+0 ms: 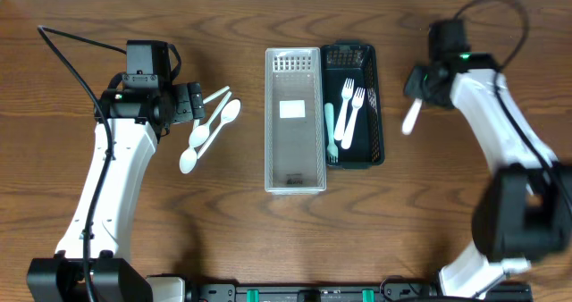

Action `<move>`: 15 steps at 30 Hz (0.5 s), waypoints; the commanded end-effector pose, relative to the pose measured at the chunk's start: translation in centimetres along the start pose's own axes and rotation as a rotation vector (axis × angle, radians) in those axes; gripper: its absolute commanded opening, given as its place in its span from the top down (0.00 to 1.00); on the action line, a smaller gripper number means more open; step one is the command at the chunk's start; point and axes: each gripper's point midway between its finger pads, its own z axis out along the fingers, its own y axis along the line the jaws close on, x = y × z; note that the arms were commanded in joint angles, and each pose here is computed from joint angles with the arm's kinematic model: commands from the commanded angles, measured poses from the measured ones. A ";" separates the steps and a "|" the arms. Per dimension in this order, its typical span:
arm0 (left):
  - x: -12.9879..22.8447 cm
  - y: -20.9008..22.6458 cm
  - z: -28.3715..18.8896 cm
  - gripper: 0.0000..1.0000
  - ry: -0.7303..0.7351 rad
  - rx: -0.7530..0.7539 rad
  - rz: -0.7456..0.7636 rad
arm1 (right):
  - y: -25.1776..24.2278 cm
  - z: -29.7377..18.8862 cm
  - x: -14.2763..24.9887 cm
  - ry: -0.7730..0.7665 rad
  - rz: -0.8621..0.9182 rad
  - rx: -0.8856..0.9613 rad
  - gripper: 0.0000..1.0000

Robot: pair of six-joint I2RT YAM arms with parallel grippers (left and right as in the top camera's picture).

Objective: Pack container
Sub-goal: 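Place the white spoon into the green basket, withdraw right arm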

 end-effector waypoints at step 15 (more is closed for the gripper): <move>-0.3 -0.7 -0.2 0.02 0.000 0.047 0.003 | 13.5 -1.4 6.9 0.057 -0.320 -0.264 0.87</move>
